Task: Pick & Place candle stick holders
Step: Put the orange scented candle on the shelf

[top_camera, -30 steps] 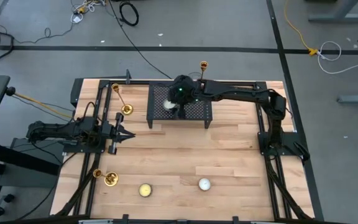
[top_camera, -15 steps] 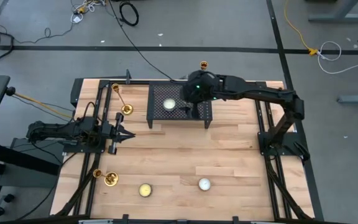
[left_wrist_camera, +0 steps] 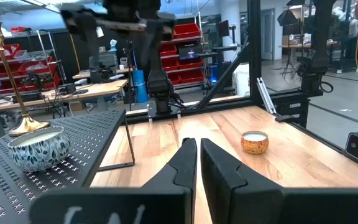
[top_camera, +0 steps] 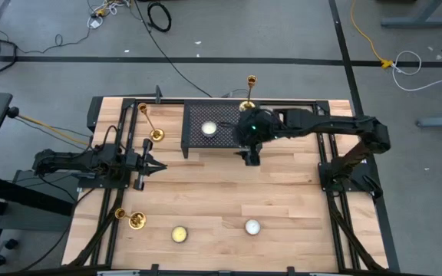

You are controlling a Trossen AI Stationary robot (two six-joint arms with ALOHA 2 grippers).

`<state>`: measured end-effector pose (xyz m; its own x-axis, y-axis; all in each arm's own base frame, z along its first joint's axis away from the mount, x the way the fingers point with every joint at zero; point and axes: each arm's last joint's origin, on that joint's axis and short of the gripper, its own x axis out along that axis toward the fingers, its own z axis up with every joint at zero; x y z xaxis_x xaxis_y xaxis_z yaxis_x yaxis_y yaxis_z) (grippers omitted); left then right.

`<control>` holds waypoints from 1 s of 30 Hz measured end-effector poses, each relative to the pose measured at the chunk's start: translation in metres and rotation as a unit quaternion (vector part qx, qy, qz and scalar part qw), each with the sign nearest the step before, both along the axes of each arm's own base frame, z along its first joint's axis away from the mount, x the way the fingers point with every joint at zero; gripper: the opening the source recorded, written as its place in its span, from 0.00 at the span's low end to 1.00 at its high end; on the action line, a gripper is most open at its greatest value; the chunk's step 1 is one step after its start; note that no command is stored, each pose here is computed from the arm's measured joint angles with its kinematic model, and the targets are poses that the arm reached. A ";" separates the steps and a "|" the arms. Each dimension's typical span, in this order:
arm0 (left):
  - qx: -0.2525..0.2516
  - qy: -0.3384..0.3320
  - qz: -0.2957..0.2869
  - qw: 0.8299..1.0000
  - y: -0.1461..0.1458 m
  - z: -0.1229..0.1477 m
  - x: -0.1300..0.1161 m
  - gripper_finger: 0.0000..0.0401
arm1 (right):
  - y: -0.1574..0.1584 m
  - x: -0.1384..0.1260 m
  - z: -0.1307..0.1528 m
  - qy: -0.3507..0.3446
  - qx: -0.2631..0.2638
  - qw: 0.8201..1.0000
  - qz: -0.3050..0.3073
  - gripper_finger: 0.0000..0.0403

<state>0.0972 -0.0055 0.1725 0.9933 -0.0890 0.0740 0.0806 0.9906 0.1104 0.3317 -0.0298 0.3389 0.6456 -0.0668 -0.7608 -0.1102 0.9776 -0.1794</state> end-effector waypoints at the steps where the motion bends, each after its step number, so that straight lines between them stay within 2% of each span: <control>1: 0.000 0.000 0.000 1.000 0.000 0.000 0.000 0.06 | 0.004 -0.004 -0.004 0.002 0.000 1.000 0.005 0.85; 9: 0.000 0.000 0.000 1.000 0.000 0.000 0.000 0.06 | 0.026 -0.032 -0.021 0.020 0.018 0.999 0.019 0.85; 17: 0.000 0.000 0.000 1.000 0.000 0.000 0.000 0.06 | 0.044 -0.040 -0.024 0.020 0.017 0.998 0.050 0.85; 30: 0.000 0.000 0.000 1.000 0.000 0.000 0.000 0.06 | 0.114 -0.048 -0.021 -0.007 0.018 0.986 0.167 0.85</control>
<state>0.0972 -0.0055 0.1725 0.9933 -0.0890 0.0740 0.0805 0.9906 0.1106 0.2840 0.0841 0.3181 0.6369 0.1791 -0.7498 -0.4253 0.8929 -0.1480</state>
